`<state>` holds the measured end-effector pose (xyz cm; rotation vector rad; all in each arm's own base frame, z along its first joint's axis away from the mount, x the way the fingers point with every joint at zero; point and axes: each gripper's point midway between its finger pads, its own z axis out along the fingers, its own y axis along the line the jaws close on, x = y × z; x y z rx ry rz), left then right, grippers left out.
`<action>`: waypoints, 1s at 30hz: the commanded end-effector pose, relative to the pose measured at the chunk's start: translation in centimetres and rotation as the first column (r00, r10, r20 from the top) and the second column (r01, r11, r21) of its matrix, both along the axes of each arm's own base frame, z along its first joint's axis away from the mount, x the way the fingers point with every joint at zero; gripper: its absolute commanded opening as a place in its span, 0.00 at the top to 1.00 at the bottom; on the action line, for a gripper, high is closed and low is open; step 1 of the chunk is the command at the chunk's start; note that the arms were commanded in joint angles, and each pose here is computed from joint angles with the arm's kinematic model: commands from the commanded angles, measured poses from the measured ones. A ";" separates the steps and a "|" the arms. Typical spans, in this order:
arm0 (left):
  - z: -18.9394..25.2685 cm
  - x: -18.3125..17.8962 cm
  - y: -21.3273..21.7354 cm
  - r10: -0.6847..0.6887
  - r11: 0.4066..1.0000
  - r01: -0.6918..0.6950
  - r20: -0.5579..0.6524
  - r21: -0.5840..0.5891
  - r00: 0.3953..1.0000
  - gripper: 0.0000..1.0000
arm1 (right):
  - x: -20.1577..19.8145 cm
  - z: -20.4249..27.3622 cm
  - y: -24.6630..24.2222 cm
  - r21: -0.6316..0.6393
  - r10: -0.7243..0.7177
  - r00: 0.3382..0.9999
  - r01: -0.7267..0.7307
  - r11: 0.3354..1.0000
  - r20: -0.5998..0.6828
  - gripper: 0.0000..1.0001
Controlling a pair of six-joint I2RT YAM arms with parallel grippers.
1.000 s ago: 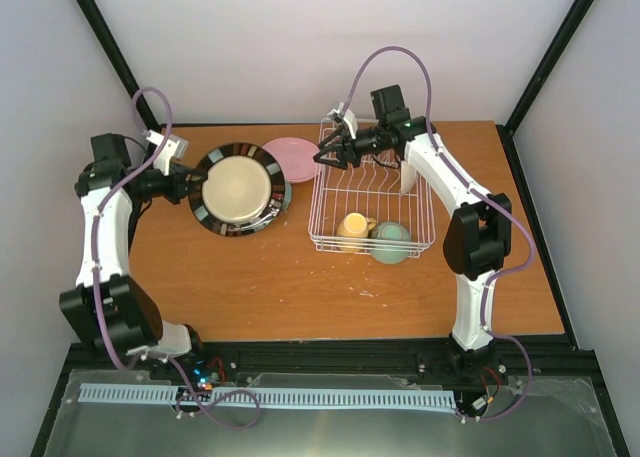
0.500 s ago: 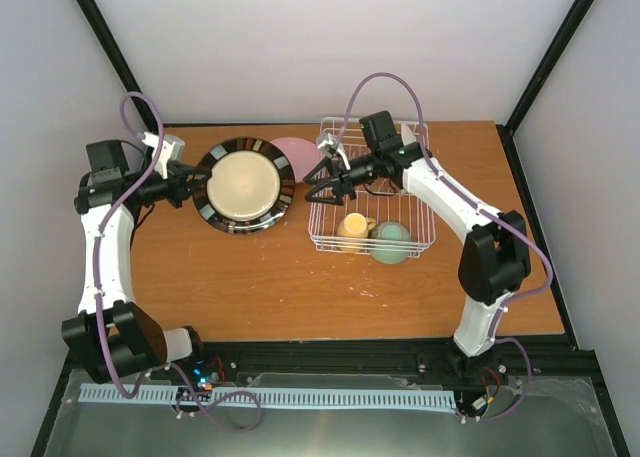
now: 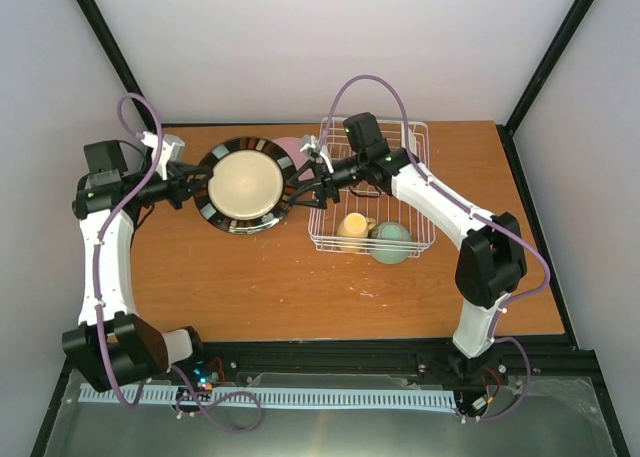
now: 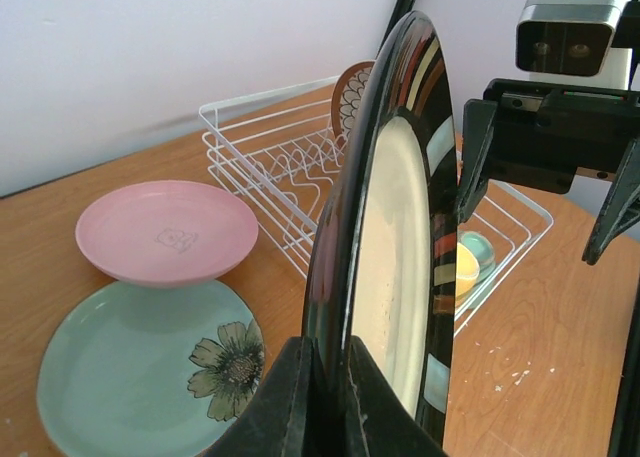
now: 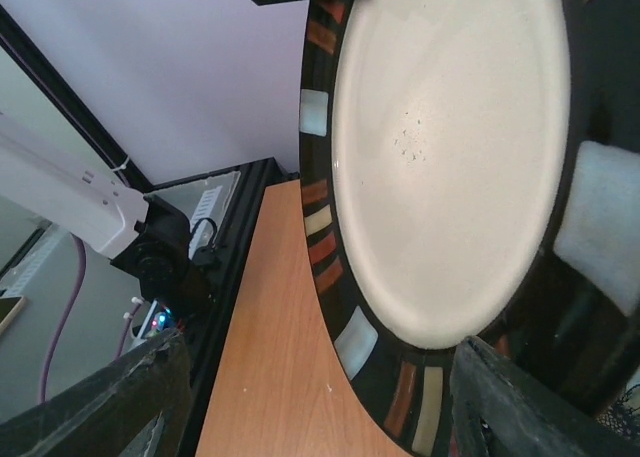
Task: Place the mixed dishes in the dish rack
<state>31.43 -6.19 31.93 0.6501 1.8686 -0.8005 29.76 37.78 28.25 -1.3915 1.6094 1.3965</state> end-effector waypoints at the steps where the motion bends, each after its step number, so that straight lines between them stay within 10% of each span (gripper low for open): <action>1: 5.6 -3.0 -2.4 -0.145 0.984 0.160 0.174 -0.074 0.974 0.99 | 1.4 1.0 0.7 0.028 -0.043 0.998 0.042 0.999 0.041 0.29; 15: 5.5 -2.4 -2.0 -0.122 0.990 0.131 0.159 -0.043 0.980 0.99 | 1.1 2.5 -2.2 -0.021 -0.136 0.974 0.142 0.990 0.181 0.30; 30: 7.3 -4.6 -3.2 -0.181 0.976 0.202 0.212 -0.080 0.960 0.99 | 1.8 1.5 0.3 0.031 -0.064 0.996 0.062 0.998 0.061 0.30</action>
